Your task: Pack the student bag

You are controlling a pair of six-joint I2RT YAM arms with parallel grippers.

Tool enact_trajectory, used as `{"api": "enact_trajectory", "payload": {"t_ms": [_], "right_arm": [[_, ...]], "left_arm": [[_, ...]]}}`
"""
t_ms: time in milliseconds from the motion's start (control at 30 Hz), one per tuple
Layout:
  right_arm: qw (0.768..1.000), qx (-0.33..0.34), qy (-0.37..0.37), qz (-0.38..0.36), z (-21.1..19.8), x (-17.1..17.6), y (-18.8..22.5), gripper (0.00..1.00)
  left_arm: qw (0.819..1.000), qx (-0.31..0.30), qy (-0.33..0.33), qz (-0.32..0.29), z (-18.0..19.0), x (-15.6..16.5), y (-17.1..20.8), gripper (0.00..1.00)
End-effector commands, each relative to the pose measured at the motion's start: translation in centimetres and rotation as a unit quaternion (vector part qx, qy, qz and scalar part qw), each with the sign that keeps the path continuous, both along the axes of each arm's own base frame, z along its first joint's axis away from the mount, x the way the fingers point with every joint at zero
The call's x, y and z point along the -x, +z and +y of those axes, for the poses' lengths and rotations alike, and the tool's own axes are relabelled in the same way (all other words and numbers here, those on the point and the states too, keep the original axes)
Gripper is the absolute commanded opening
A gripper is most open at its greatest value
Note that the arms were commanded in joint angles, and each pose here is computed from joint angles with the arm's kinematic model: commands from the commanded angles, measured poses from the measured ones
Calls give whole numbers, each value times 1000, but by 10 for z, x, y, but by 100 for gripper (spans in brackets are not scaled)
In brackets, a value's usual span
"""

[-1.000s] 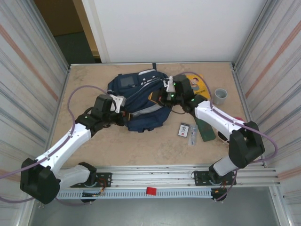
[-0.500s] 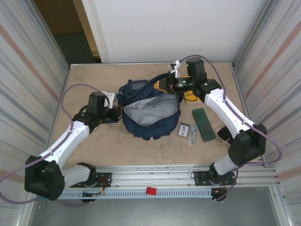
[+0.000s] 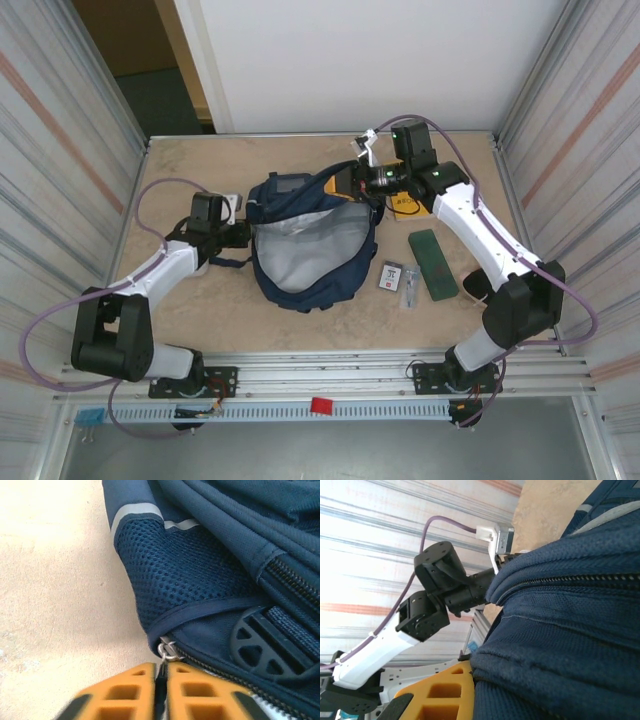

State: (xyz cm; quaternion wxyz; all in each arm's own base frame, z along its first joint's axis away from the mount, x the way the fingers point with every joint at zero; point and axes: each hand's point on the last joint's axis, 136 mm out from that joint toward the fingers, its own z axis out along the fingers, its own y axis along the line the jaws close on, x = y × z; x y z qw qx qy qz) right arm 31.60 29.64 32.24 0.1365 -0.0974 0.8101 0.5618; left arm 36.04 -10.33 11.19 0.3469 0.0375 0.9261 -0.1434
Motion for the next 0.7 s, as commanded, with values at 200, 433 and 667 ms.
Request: {"api": "enact_trajectory", "payload": {"t_ms": [200,433,667], "right_arm": [[994,-16,-49,-94,26,-23,10,0],[990,-12,-85,-108,56,-46,-20,0],[989,24,-134,-65,63,-61,-73,1]], "left_arm": [[993,99,34,-58,-5,9,85,54],[989,111,56,-85,3,21,113,57],[989,120,65,-66,3,25,105,57]]}}
